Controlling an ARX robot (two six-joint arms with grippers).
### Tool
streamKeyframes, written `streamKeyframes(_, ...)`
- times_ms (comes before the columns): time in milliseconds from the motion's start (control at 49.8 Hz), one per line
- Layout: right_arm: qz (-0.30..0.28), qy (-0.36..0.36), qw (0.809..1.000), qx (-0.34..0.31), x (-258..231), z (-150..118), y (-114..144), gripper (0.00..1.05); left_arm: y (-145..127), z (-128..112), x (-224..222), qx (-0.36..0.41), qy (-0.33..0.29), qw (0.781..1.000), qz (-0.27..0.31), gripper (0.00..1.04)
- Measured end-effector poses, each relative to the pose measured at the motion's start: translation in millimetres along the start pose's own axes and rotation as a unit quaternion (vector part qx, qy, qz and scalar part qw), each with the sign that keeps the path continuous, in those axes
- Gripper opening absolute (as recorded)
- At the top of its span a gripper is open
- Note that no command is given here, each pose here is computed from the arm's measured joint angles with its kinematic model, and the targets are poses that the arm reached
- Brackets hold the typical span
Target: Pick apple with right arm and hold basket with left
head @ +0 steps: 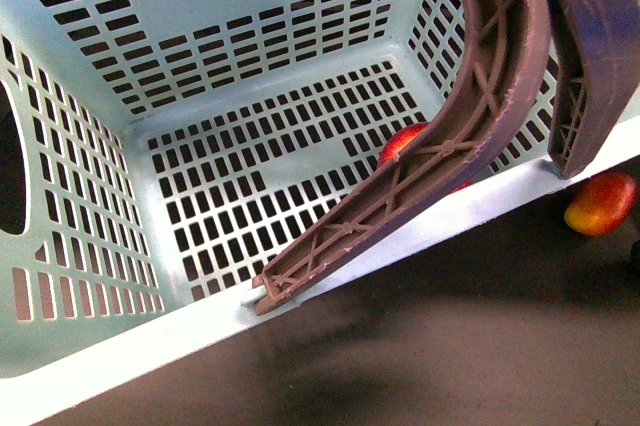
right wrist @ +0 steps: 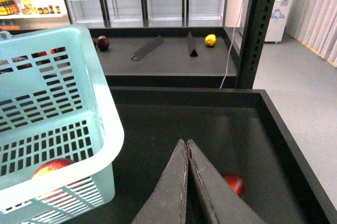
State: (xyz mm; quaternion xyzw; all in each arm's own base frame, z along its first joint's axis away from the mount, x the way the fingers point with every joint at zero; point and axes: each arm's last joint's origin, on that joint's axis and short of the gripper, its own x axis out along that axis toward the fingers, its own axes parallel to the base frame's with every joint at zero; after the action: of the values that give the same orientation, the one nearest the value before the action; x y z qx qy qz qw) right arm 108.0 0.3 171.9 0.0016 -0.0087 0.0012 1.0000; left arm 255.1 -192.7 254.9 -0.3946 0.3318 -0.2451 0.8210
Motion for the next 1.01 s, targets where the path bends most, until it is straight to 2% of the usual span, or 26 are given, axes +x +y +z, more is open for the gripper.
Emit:
streamKeyframes(60,0.0,0.016,1.0,0.0,-6.3,-4.1,0.0,0.02,0.0,0.0,0.0,0.0,0.0,1.0,0.0,0.15)
streamKeyframes(342,-0.001,0.002,1.0,0.0,-11.0,-2.7,-0.1,0.02,-0.1,0.0,-0.1,-0.001,0.0,1.0,0.0,0.15)
streamKeyframes(462,-0.001,0.002,1.0,0.0,-11.0,-2.5,-0.1,0.22,0.0,0.0,-0.1,0.0,0.0,1.0,0.0,0.15)
streamKeyframes(543,-0.001,0.002,1.0,0.0,-11.0,-2.5,-0.1,0.4,-0.1,0.0,-0.1,0.0,0.0,1.0,0.0,0.15)
streamKeyframes(623,-0.001,0.002,1.0,0.0,-11.1,-2.5,-0.1,0.5,-0.1,0.0,-0.1,0.0,0.0,1.0,0.0,0.15)
streamKeyframes(683,-0.001,0.002,1.0,0.0,-11.1,-2.5,-0.1,0.65,-0.1,0.0,-0.1,0.0,0.0,1.0,0.0,0.15)
streamKeyframes(884,-0.001,0.002,1.0,0.0,-11.1,-2.5,-0.1,0.95,-0.1,0.0,-0.1,0.0,0.0,1.0,0.0,0.15)
streamKeyframes(925,-0.001,0.002,1.0,0.0,-11.1,-2.5,-0.1,0.98,-0.1,0.0,-0.1,0.0,0.0,1.0,0.0,0.15)
streamKeyframes(1005,-0.001,0.002,1.0,0.0,-11.1,-2.5,-0.1,0.96,-0.1,0.0,-0.1,0.0,0.0,1.0,0.0,0.15)
